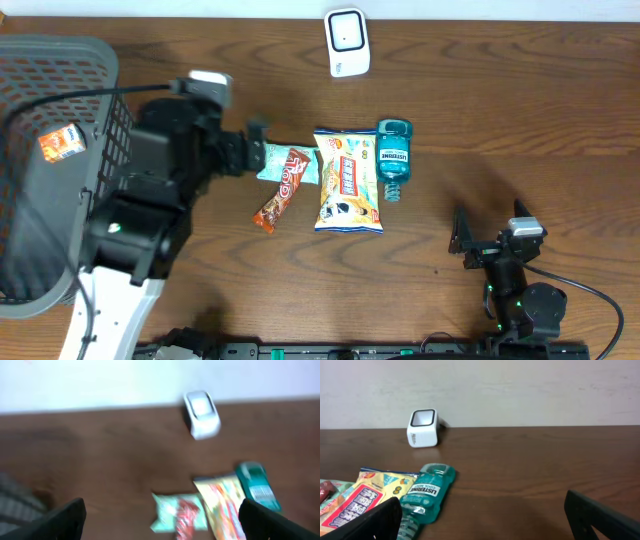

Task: Scan the item barcode
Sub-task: 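Carry the orange packet to the table and drop it beside the wipes, then move the left gripper back into the basket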

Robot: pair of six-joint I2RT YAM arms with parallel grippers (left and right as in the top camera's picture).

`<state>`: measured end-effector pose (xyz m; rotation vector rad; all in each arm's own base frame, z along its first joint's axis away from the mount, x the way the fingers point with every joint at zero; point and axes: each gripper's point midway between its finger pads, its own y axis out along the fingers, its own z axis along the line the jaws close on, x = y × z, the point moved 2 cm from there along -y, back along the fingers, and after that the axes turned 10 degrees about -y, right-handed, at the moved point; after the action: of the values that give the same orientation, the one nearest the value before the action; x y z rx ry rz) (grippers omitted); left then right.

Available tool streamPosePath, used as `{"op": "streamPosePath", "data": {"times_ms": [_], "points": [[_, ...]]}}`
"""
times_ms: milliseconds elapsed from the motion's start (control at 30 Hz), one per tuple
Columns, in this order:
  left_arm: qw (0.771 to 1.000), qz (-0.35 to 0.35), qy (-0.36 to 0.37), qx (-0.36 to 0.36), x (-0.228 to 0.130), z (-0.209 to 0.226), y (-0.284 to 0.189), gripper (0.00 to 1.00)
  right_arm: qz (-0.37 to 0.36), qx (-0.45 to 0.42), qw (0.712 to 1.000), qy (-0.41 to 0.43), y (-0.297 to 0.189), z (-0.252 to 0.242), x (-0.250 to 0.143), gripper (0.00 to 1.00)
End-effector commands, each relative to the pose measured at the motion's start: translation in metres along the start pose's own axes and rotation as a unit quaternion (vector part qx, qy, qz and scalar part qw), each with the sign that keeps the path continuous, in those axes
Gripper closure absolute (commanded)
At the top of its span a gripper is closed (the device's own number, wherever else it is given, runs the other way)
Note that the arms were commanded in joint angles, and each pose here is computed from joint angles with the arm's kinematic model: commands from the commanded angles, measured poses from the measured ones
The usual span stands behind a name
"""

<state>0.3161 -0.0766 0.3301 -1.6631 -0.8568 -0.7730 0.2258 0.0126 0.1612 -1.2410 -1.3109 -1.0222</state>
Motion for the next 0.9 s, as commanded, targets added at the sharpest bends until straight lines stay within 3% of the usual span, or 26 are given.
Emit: {"op": "streamPosePath", "data": {"times_ms": [0, 167, 367, 567, 767, 867], "points": [[0.996, -0.071, -0.009, 0.053, 0.042, 0.021, -0.027, 0.02, -0.001, 0.0, 1.0, 0.003, 0.0, 0.0, 0.0, 0.01], [0.986, -0.122, -0.039, 0.104, 0.076, 0.055, -0.051, 0.02, -0.001, 0.0, 1.0, 0.003, 0.0, 0.0, 0.0, 0.01], [0.964, -0.146, -0.118, 0.185, 0.083, 0.115, -0.067, 0.02, -0.001, 0.0, 1.0, 0.003, 0.0, 0.0, 0.0, 0.01], [0.93, -0.14, -0.212, 0.265, 0.069, 0.177, -0.077, 0.02, -0.001, 0.0, 1.0, 0.003, 0.0, 0.0, 0.0, 0.01], [0.898, -0.084, -0.288, 0.321, 0.038, 0.224, -0.063, 0.02, -0.001, 0.0, 1.0, 0.003, 0.0, 0.0, 0.0, 0.01], [0.894, -0.049, -0.303, 0.327, 0.024, 0.238, -0.045, 0.02, -0.001, 0.0, 1.0, 0.003, 0.0, 0.0, 0.0, 0.01]]}}
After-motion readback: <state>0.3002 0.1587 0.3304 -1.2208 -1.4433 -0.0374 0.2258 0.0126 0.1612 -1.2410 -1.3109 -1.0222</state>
